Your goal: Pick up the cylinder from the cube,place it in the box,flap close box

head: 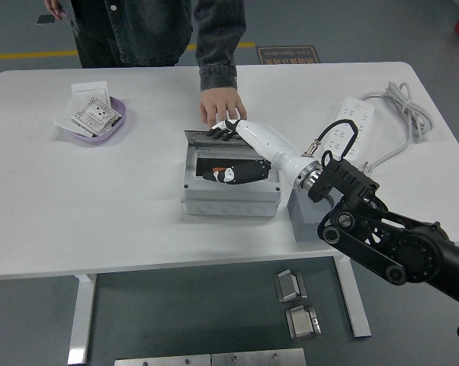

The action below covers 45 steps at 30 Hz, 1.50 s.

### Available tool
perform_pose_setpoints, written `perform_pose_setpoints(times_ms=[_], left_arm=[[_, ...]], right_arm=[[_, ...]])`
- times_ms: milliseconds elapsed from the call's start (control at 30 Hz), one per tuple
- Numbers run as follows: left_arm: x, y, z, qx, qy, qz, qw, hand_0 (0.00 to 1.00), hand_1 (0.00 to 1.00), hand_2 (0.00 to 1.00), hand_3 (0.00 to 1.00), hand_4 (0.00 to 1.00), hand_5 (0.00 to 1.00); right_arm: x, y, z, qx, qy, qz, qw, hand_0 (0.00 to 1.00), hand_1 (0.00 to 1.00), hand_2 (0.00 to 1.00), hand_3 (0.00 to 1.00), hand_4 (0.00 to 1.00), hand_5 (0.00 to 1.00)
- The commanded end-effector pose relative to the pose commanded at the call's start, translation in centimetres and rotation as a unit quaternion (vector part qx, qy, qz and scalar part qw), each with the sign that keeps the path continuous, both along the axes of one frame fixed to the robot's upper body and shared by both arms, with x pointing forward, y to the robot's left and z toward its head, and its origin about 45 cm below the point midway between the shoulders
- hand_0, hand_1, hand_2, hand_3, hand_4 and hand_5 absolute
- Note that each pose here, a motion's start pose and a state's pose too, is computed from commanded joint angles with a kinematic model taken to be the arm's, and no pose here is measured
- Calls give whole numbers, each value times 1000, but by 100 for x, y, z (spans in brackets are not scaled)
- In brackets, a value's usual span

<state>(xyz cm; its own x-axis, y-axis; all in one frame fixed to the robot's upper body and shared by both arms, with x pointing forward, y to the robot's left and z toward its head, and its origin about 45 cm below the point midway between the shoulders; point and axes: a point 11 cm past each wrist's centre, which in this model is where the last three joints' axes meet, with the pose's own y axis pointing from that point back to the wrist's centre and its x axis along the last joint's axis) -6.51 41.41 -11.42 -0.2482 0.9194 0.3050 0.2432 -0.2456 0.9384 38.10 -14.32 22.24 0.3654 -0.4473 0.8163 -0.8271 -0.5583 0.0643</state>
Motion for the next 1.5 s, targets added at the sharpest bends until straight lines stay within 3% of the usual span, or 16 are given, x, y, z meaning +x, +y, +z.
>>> perform_pose_setpoints(times_ms=[333, 667, 1133, 1500], left_arm=[[3, -6, -2, 0, 0, -1, 1000, 634, 617, 569, 594, 668, 269], [6, -4, -2, 0, 0, -3, 1000, 635, 618, 569, 593, 667, 264], [6, 7, 1, 2, 2, -11, 1000, 634, 617, 568, 590, 661, 255], [-10, -7, -2, 2, 3, -6, 1000, 634, 617, 567, 587, 656, 251]], right_arm=[[-41, -62, 42, 12, -2, -4, 1000, 795, 679, 714, 753, 969, 453], [-150, -21, -64, 46, 29, -1, 999, 794, 678, 714, 752, 969, 454], [-249, 4, -45, 57, 32, 6, 998, 774, 671, 713, 752, 964, 465], [-218, -376, -50, 41, 18, -45, 998, 771, 672, 713, 751, 960, 464]])
